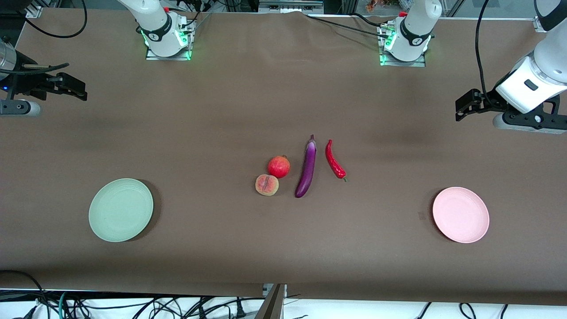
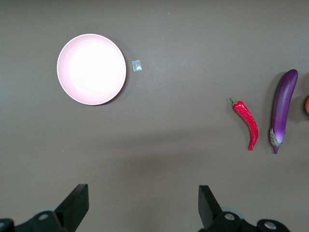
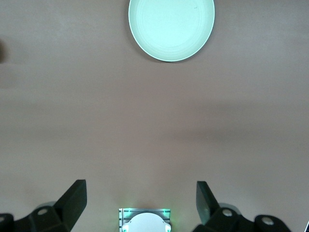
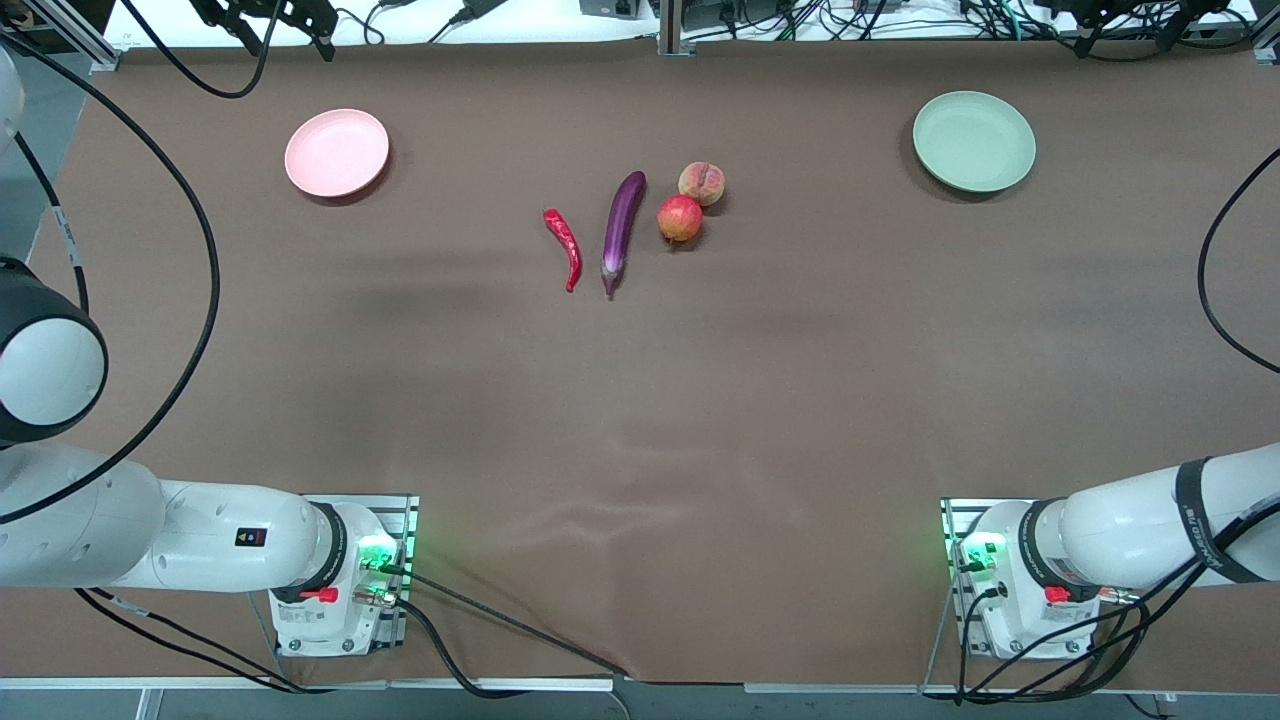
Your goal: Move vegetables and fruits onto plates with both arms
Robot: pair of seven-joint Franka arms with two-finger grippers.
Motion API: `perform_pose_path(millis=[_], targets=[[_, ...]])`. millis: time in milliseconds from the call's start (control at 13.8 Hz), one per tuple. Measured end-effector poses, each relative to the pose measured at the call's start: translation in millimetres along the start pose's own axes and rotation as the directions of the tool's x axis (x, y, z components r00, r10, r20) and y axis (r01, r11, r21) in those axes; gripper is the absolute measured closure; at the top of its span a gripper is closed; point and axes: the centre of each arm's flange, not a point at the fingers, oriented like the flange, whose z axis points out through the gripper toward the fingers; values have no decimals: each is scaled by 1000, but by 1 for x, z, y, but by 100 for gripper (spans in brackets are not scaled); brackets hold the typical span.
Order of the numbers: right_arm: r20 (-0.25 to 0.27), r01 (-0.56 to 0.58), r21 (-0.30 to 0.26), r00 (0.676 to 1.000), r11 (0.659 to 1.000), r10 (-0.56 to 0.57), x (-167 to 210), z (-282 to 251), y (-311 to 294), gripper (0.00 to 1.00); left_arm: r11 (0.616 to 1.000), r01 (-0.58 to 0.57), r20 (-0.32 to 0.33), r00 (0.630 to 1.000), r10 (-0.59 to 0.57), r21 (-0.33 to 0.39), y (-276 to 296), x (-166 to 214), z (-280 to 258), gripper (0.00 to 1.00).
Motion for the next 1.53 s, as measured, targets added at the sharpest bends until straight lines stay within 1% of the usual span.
perform_pose_path(millis=[726,944,1017,1090,1162,1380,1453,1526], targets=[[-1,1,0,1000,1000,-1,1,0,-1,0,1000,3,12,1000,-3,0,0,-1,1,0],[-13,1,4,1000,1000,-1,2,0,-1,0,1000,0,30,1000,0,-2,1,-3,3,0],[-27,1,6,1000,1000,-1,5,-1,-1,0,1000,-7,36,999,7,-4,5,-3,4,0],[-40,2,7,999,1000,-1,9,0,-1,0,1000,-19,47,999,19,-4,12,-4,6,0],[-41,4,8,999,1000,-3,13,4,-3,0,999,-35,68,997,35,-5,21,-5,10,0],[-21,14,7,1000,1000,-14,35,29,-10,0,997,-83,150,985,83,-9,48,-1,38,0],[-18,16,7,1000,1000,-15,41,35,-11,0,997,-80,170,982,81,-11,56,5,53,0],[-15,16,7,1000,1000,-15,44,37,-12,0,998,-53,181,982,56,-22,61,13,69,0]])
